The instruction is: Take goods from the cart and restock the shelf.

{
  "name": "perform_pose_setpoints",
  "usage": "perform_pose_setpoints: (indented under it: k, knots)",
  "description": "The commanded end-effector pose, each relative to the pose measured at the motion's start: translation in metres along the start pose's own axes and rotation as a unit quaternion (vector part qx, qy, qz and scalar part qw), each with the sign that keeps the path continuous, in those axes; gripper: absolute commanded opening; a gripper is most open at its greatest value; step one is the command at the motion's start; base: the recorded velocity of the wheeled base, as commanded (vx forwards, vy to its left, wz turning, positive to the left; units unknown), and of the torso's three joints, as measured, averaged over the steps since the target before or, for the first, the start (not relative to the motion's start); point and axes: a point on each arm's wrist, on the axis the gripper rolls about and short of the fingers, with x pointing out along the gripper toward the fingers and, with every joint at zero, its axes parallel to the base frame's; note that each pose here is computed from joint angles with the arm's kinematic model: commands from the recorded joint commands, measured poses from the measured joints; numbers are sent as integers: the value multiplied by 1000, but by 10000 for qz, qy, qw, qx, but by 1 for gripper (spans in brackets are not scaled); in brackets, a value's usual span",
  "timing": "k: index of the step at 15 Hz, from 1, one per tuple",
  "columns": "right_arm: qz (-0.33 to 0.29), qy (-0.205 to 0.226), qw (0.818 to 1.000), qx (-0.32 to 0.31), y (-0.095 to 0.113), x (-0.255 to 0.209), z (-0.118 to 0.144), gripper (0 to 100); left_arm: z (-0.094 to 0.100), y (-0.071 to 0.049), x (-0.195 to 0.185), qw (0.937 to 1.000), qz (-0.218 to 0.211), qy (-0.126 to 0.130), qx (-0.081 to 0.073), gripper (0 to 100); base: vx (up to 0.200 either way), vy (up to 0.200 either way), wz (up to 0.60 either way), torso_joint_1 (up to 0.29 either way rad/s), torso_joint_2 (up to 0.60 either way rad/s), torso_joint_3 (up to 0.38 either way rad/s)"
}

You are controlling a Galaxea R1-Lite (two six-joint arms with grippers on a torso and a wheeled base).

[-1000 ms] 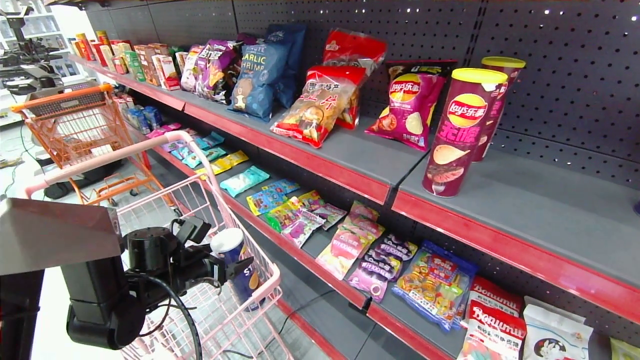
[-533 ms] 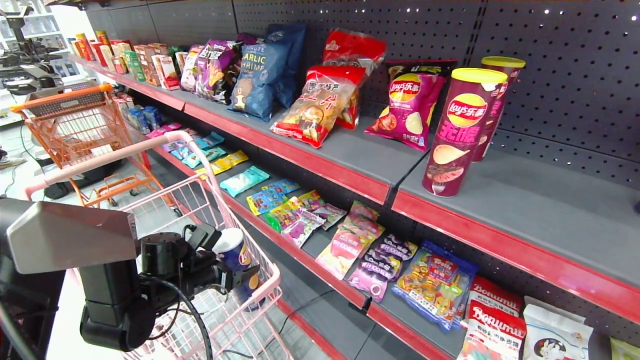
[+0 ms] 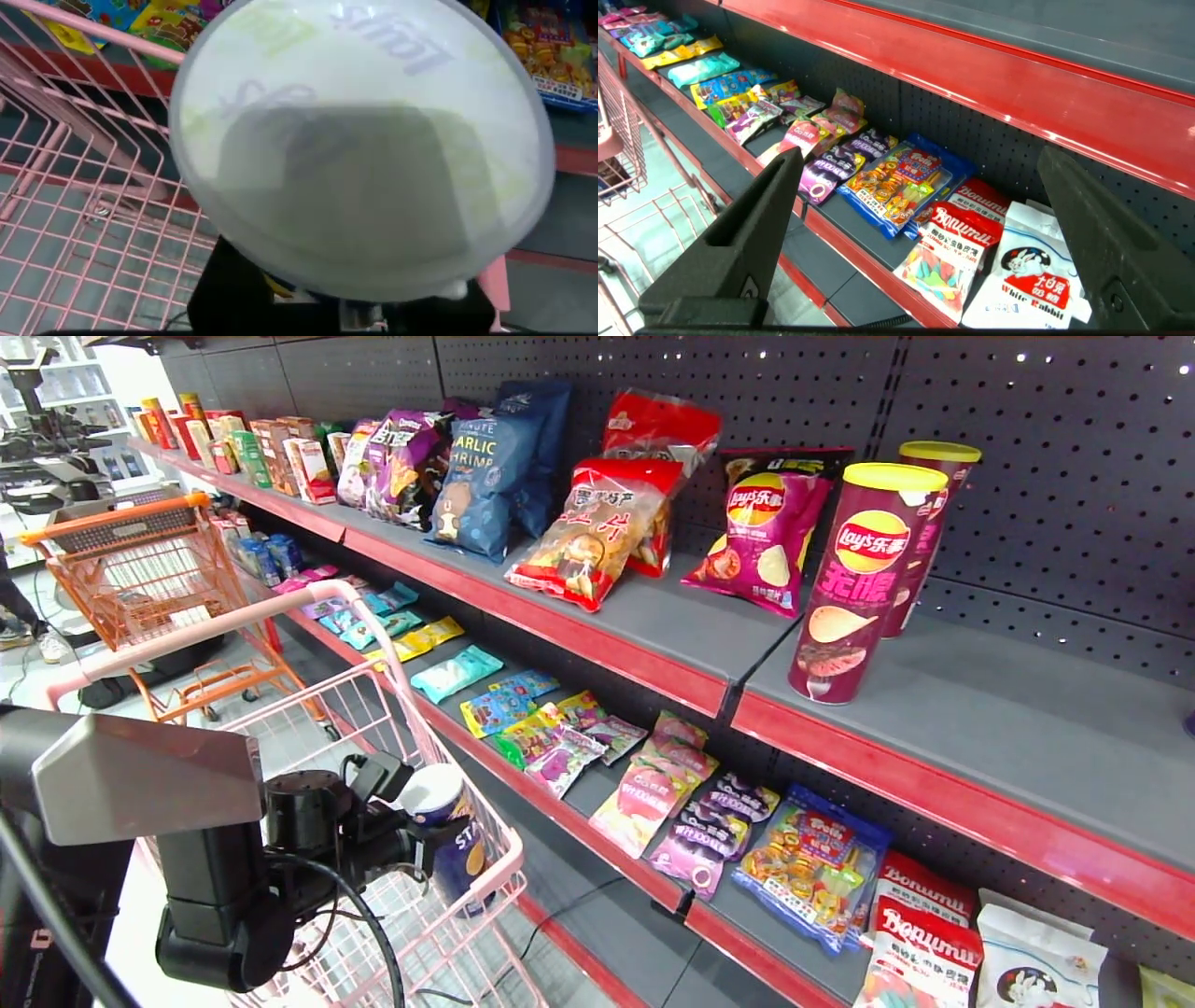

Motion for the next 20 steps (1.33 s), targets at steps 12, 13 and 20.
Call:
perform_pose_setpoints:
  k: [12,13,20]
  knots:
    - [3,2,10000,-3,0,0,0,100,60,-35,-112,9963,259,-742,-345,0,0,0,0,0,0,0]
    - [3,10,10000,5,0,0,0,100,69,-39,-122,9958,268,-812,-343,0,0,0,0,0,0,0]
    - [3,10,10000,12,0,0,0,100,140,-93,-240,9953,228,-770,-544,0,0,0,0,0,0,0]
